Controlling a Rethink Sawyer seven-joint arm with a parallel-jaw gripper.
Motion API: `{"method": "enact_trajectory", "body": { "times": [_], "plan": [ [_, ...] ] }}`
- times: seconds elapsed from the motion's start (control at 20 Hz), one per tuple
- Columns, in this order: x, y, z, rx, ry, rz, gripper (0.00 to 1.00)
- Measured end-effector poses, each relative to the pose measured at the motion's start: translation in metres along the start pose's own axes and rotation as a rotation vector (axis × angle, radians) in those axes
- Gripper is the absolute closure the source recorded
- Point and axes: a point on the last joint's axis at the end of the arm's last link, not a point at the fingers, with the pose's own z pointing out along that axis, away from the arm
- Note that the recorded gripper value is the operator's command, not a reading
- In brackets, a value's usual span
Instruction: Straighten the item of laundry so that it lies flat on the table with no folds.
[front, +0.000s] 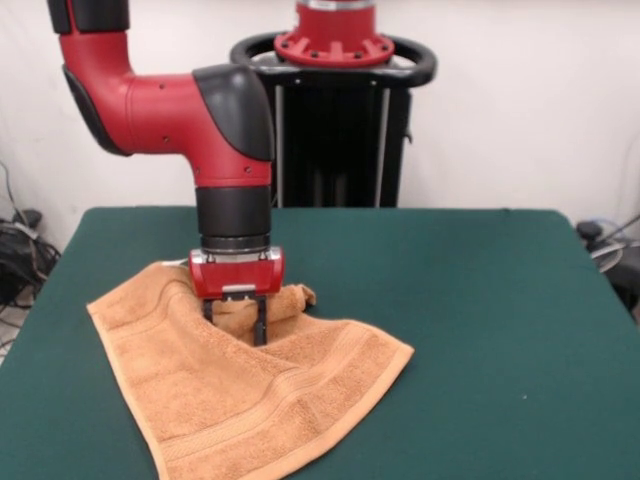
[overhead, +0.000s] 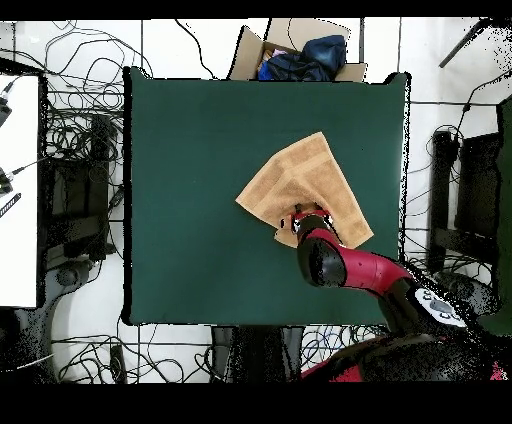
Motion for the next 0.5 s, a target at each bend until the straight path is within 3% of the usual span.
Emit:
{"method": "enact_trajectory", "body": {
  "times": [0.4,0.45,0.5],
  "plan": [
    [-0.0001,0.0022,0.0038,0.006,-0.003,-0.014,0.0],
    [-0.0003,0.0027,0.004,0.005,-0.004,-0.014,1.0],
    [-0.0004,0.0028,0.004,0.005,-0.004,-0.015,1.0]
  ]
}}
